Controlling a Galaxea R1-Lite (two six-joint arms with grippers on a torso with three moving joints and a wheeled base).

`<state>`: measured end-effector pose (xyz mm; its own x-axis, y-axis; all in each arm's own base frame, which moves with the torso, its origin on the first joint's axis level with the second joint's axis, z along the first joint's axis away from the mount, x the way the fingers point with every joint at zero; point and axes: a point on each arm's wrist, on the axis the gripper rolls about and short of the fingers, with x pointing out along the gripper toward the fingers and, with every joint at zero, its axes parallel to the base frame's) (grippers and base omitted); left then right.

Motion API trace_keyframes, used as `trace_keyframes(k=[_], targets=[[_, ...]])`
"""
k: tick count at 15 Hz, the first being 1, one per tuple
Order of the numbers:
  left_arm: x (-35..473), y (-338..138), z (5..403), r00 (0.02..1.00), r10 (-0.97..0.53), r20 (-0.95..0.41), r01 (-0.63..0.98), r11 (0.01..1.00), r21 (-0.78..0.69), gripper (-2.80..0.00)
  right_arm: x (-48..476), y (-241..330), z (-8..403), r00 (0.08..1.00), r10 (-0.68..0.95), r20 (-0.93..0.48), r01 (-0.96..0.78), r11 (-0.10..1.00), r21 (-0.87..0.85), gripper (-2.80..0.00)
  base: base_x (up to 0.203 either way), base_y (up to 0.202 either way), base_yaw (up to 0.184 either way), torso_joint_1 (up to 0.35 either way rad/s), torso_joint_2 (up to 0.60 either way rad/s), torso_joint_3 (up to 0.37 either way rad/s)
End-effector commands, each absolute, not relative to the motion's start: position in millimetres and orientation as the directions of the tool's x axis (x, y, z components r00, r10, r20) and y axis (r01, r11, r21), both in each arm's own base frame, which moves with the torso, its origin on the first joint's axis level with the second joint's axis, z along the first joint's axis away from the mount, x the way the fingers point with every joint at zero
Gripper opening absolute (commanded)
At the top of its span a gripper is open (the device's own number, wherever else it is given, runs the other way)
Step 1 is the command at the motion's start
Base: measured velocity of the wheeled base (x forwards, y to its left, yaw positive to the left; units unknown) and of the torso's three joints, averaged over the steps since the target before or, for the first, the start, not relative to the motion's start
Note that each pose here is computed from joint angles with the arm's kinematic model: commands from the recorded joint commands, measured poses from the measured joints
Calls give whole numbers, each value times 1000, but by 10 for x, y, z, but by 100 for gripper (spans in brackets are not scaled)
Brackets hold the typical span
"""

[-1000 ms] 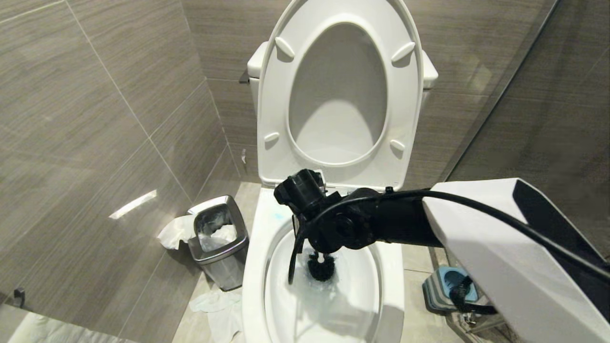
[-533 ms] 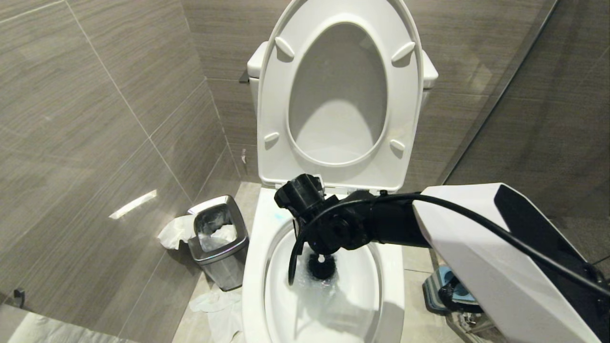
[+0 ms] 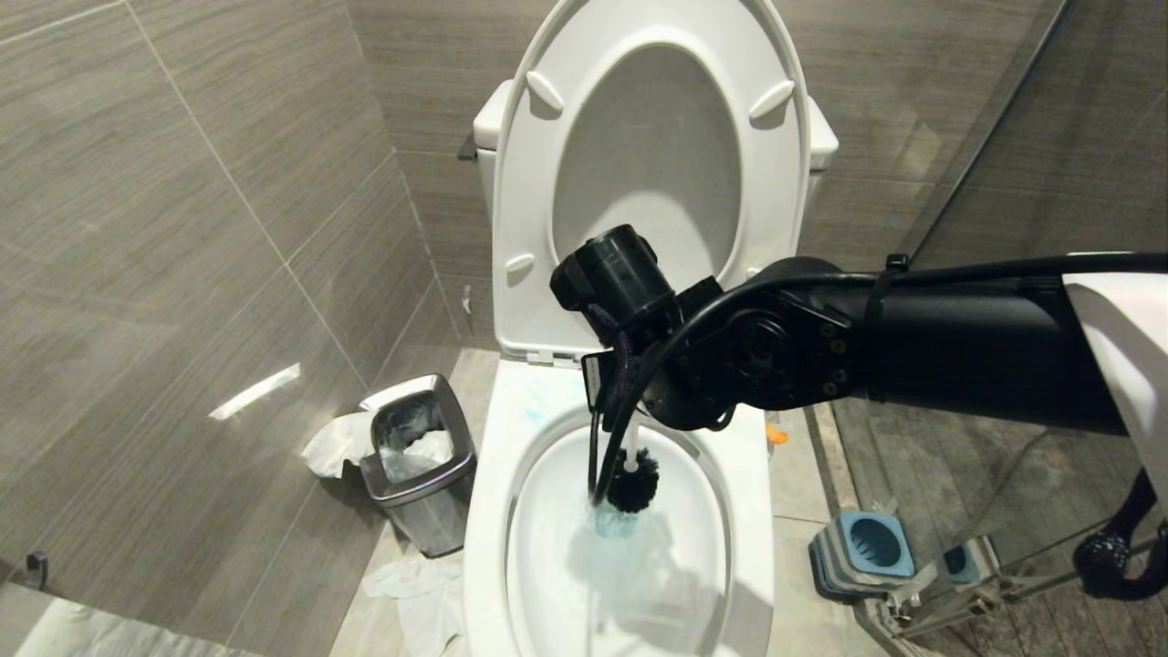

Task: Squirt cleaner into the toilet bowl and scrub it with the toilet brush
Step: Scrub the toilet bowl

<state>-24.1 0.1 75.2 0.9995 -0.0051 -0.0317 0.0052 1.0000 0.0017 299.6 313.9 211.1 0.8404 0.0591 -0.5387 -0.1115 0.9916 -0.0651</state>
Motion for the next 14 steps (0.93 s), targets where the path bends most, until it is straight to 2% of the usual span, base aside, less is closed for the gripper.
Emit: trace_keyframes(k=[1,14], targets=[[-240,1,752,999,-5,-33,5,1000,2,-280,3020,3167,2062,840,50,-541,-106,992,-72,-280,0,0,0,0,0,0],[-240,1,752,999,-5,-34,5,1000,2,-280,3363,3544,855,777,-28,-629,-86,985,-150,-280,0,0,0,0,0,0]])
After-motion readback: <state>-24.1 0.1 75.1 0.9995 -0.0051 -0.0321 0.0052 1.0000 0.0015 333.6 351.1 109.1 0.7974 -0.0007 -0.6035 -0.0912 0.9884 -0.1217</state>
